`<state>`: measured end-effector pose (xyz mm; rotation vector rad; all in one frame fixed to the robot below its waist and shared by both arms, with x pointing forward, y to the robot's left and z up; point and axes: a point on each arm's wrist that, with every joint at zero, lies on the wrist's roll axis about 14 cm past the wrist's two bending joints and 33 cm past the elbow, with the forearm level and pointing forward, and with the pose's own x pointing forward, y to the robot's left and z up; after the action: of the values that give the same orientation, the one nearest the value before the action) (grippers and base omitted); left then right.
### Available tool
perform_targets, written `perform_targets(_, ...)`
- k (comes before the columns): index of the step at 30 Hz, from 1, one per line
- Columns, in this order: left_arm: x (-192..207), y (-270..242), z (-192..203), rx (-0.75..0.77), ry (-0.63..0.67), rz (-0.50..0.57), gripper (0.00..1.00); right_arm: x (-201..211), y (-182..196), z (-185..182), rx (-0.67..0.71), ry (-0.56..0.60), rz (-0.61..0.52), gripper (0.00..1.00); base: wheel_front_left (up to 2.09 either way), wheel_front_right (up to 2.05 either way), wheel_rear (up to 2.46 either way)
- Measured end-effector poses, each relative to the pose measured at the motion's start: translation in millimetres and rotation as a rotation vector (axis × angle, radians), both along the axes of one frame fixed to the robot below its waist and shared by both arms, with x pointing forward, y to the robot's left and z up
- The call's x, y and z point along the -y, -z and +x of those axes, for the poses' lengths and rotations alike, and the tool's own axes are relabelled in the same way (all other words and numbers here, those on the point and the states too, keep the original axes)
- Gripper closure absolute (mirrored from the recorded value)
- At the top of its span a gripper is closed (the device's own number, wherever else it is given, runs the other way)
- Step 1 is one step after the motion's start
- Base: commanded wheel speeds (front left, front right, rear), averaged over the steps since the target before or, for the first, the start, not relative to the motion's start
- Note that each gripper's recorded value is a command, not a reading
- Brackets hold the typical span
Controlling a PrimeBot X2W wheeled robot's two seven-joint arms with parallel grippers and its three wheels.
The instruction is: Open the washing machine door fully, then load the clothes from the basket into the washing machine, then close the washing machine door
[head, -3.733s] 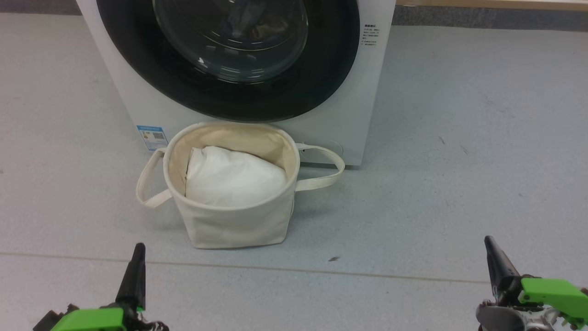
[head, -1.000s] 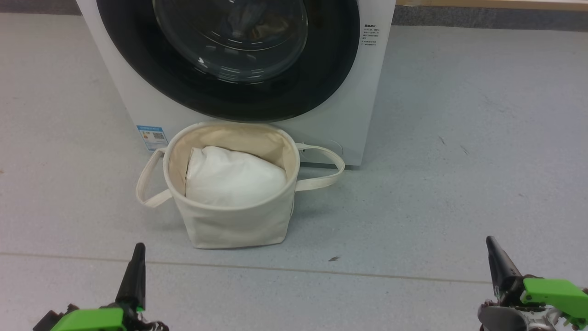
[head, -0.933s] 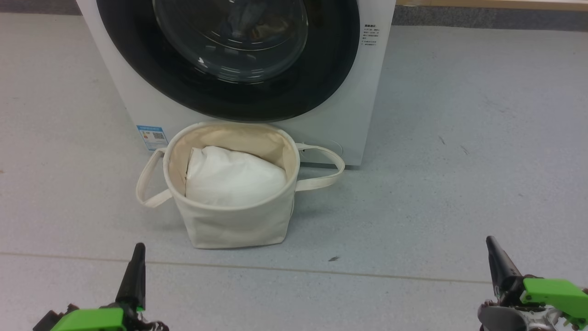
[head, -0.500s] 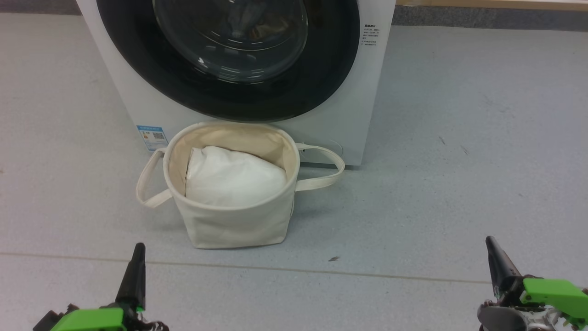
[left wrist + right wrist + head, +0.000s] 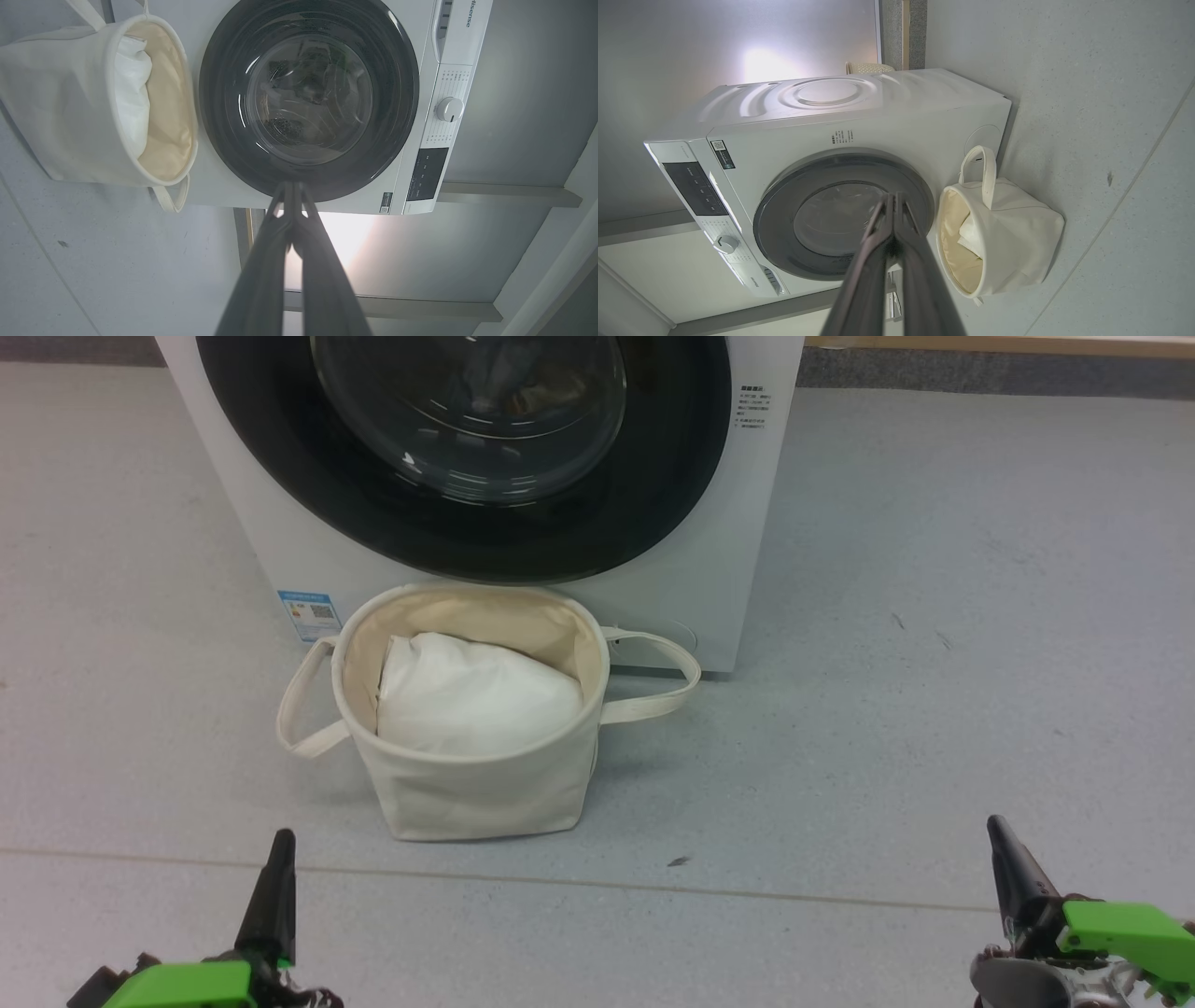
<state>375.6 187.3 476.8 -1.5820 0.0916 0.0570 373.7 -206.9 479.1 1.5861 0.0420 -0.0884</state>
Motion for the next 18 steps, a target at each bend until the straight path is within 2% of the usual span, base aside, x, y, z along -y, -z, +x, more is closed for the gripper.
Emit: perform_targets(18, 0.0, 0.0, 0.0, 0.000, 0.000, 0.000, 1.00, 0.1, 0.1, 0.0, 0.000, 0.000, -0.001, 1.00, 0.00, 0.00, 0.00)
